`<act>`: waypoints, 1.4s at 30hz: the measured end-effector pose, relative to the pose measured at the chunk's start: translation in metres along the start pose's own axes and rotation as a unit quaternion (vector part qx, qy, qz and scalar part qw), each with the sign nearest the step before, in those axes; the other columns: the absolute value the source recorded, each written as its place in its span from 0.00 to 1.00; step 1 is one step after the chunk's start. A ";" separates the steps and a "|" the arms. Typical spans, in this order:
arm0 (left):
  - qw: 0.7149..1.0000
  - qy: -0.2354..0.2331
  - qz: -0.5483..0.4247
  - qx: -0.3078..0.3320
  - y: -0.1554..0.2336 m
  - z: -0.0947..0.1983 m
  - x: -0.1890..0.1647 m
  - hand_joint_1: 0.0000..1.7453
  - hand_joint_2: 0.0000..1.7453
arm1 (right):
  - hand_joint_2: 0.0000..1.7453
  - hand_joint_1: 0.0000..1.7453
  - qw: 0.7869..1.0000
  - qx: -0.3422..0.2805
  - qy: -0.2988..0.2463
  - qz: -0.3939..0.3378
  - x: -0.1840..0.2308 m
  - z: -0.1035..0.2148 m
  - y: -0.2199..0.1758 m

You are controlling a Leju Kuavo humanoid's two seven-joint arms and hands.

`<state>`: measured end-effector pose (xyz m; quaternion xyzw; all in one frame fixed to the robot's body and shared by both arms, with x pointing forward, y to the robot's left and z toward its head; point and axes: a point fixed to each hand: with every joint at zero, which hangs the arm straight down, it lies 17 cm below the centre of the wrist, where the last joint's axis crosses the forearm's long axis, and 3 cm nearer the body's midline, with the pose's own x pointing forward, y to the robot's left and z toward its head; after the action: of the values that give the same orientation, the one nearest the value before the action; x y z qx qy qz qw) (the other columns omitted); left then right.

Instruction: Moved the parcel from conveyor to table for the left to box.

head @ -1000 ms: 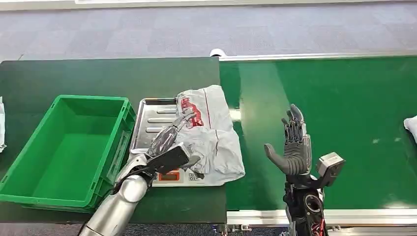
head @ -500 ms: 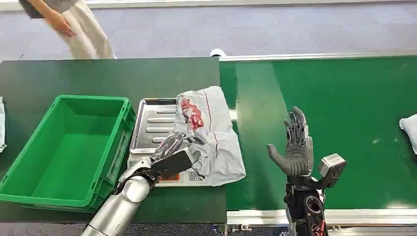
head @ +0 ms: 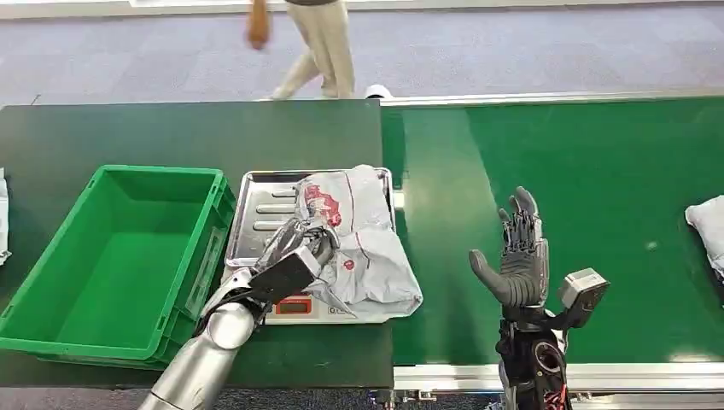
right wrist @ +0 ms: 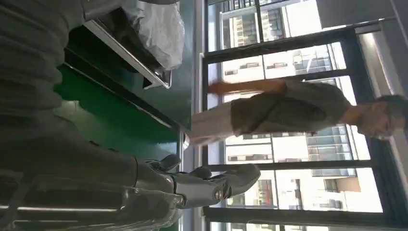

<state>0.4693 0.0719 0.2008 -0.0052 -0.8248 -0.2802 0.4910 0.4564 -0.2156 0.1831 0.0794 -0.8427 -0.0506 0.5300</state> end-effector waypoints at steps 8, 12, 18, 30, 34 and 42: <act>0.978 -0.119 0.055 0.161 0.076 0.006 0.058 1.00 1.00 | 1.00 0.00 1.000 -0.007 0.000 -0.006 0.000 0.000 -0.003; 0.956 -0.168 0.027 0.239 0.114 0.020 0.083 1.00 1.00 | 1.00 0.00 1.000 -0.008 -0.001 -0.008 0.001 0.000 -0.004; 0.905 -0.197 -0.065 0.372 0.169 0.050 0.115 1.00 1.00 | 1.00 0.00 1.000 -0.014 -0.002 -0.014 0.001 0.000 -0.006; 0.822 -0.169 -0.276 0.468 0.239 0.100 0.121 1.00 1.00 | 1.00 0.00 0.999 -0.036 0.006 -0.013 -0.005 0.008 -0.015; 0.824 -0.122 -0.287 0.474 0.252 0.108 0.094 1.00 1.00 | 1.00 0.00 0.999 -0.043 0.009 -0.012 -0.007 0.013 -0.019; 0.870 -0.016 -0.265 0.416 0.242 0.100 0.030 1.00 1.00 | 1.00 0.00 0.999 -0.047 0.011 -0.009 -0.007 0.018 -0.021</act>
<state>0.4413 0.3147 0.2999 0.4140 -0.8432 -0.0302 0.3418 0.4443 -0.2354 0.1657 0.0622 -0.8329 -0.0937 0.5418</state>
